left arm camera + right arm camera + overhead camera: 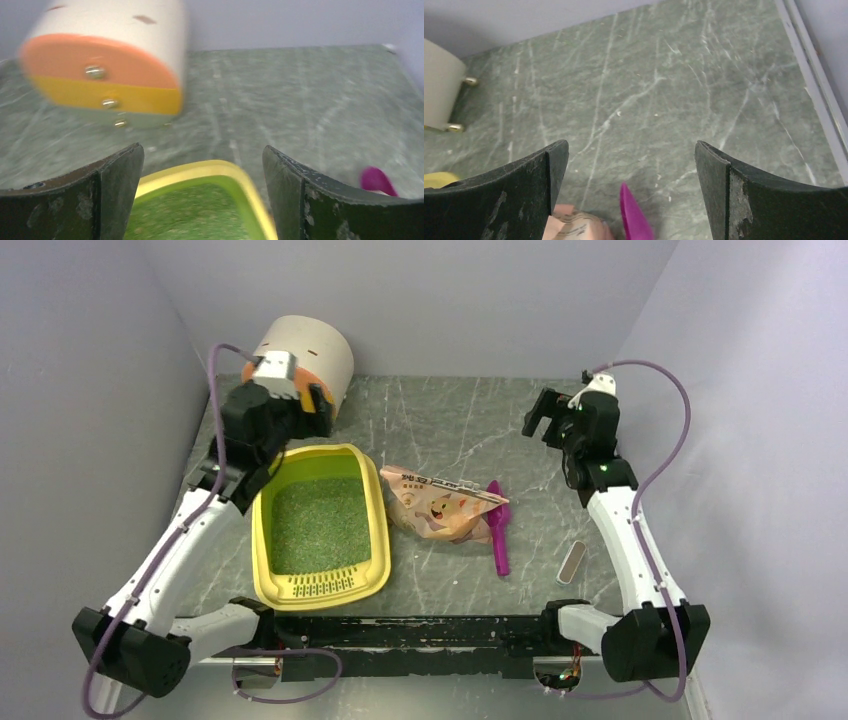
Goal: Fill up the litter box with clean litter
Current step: Reset both arms
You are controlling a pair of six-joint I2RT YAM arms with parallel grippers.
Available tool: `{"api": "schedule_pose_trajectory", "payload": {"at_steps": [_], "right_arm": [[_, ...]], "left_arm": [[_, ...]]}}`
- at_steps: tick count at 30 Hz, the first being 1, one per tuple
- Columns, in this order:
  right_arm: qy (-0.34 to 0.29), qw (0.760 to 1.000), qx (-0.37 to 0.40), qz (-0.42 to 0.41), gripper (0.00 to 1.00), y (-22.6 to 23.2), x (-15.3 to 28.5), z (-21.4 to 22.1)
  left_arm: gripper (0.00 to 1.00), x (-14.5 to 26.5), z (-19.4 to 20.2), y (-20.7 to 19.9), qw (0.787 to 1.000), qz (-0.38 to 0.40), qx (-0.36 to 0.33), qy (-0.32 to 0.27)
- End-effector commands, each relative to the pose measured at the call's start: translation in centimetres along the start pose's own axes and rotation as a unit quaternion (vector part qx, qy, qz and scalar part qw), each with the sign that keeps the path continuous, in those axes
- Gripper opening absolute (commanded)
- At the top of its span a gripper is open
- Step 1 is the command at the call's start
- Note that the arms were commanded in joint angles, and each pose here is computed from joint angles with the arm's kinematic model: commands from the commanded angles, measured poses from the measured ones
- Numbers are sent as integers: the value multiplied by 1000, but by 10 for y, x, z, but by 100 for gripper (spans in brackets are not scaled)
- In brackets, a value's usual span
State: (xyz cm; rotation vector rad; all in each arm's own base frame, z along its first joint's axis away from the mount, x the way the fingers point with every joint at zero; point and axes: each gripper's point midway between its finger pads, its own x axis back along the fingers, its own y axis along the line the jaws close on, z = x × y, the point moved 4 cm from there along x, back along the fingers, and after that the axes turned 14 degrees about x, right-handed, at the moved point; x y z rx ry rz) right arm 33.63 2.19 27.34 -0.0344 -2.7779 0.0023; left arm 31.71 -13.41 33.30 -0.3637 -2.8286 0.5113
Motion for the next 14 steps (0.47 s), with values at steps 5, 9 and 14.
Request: {"api": "schedule_pose_trajectory", "payload": {"at_steps": [5,9,14], "right_arm": [[-65,994,9,-88,100,22,31,-61],[-61,996,-10,-65,100,17,28,-57],[-63,997,-20,-27,100,8,29,-58]], "left_arm": [[92,35,-53,94,989,-118,74,-39],[92,39,-57,91,990,-116,72,-43],[92,45,-60,89,990,-112,69,-53]]}}
